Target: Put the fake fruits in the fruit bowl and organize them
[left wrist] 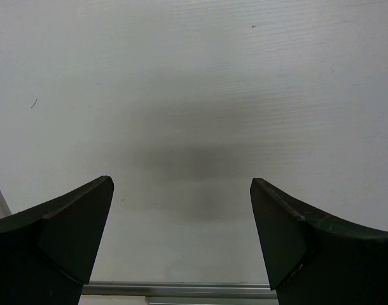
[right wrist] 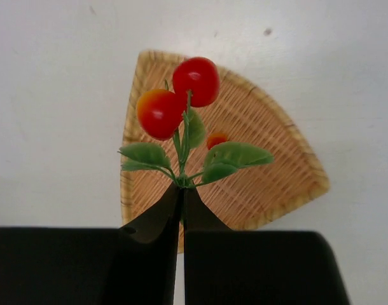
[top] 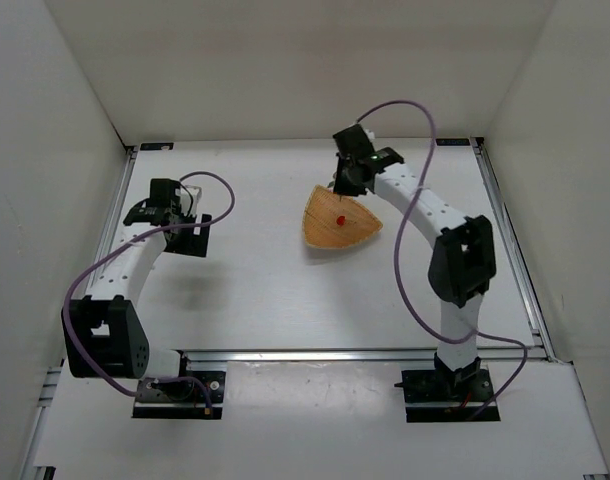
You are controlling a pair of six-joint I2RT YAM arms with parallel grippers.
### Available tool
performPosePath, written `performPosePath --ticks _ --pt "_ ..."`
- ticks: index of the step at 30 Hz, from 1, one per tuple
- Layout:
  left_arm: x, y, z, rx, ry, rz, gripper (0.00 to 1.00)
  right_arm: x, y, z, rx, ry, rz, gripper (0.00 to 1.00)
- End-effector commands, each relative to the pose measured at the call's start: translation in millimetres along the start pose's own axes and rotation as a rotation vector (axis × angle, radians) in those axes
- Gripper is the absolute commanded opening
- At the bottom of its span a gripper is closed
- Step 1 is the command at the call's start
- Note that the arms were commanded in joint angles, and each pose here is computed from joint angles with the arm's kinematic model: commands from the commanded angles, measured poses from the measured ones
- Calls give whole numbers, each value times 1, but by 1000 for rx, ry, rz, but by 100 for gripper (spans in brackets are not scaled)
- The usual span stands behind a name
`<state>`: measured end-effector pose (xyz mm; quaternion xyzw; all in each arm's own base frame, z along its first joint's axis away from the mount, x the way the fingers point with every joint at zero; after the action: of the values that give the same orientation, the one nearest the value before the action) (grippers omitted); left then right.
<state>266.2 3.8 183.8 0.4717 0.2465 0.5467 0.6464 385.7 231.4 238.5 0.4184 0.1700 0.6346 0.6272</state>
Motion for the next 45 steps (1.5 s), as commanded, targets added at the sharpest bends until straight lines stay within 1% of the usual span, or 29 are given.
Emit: performPosePath --ticks 1,4,5,6,7,8,9,12,15,16,17,19,20,21,22,23,24,25,27,28,29,30,31,32,33,35,36,41,45 --pt "4 11 4 -69 42 -9 100 21 -14 -31 126 67 40 0" --pt "6 11 3 -71 49 -13 100 27 -24 -45 137 102 29 0" --pt "6 11 3 -71 50 -13 100 26 -24 -44 130 103 21 2" --pt "5 9 1 -62 49 -16 100 26 -24 -44 130 103 21 8" --pt "5 9 1 -62 49 -16 100 25 -25 -43 124 112 15 15" --pt "5 9 1 -62 49 -16 100 25 -25 -43 124 112 15 26" --pt "5 9 1 -62 49 -16 100 25 -25 -43 124 121 15 54" --pt "5 9 1 -62 49 -16 100 26 -17 -44 155 158 59 84" --pt "7 11 0 -69 57 -9 100 30 7 -38 141 173 94 90" --pt "7 11 0 -69 58 -9 100 24 13 -39 136 176 72 97" --pt "10 14 -1 -76 67 -1 100 22 35 -29 80 167 80 99" --pt "12 16 -1 -87 76 -2 100 3 53 -13 29 129 62 99" --pt "15 16 -2 -85 100 5 100 -12 72 -8 4 108 62 99" --pt "17 17 -4 -92 117 12 100 -26 79 -6 -1 75 42 99" --pt "17 17 -4 -92 117 12 100 -52 84 6 -14 20 12 99" --pt "20 17 -6 -89 130 19 100 -69 108 12 -52 -34 34 99" --pt "23 19 -7 -97 151 29 100 -96 103 -2 -1 -66 -5 99" --pt "23 19 -7 -97 151 29 100 -129 122 8 -51 -151 -23 99" --pt "26 22 -8 -103 171 38 100 -167 132 -2 -39 -240 -48 99" --pt "28 22 -9 -102 178 43 100 -205 129 -13 -27 -317 -126 99" --pt "28 22 -9 -102 179 43 100 -219 145 -17 -74 -330 -131 99" --pt "27 22 -8 -105 178 34 100 -233 149 -22 -88 -358 -154 99" --pt "27 22 -8 -105 178 34 100 -252 163 -23 -146 -412 -183 99" --pt "27 22 -8 -105 178 34 100 -261 162 -34 -127 -436 -186 99" --pt "26 22 -8 -108 178 25 100 -273 166 -36 -143 -465 -208 99" --pt "27 24 -8 -117 177 29 100 -278 169 -41 -154 -487 -216 99" --pt "26 24 -7 -117 186 28 100 -279 167 -45 -135 -492 -222 99" --pt "25 32 -8 -149 185 30 100 -281 164 -58 -120 -538 -231 99" --pt "23 33 -13 -151 185 30 100 -280 164 -59 -125 -536 -220 99"
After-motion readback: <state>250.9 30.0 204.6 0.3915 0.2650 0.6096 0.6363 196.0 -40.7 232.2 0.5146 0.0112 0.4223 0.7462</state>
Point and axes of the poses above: each gripper's point midway between its finger pads, its own y axis back along the fingers, its own x axis along the line the jaws close on, z = x × y, the point moved 8 cm from there along y, back along the fingers, and after that the axes turned 10 degrees about -y, right-handed, at the moved point
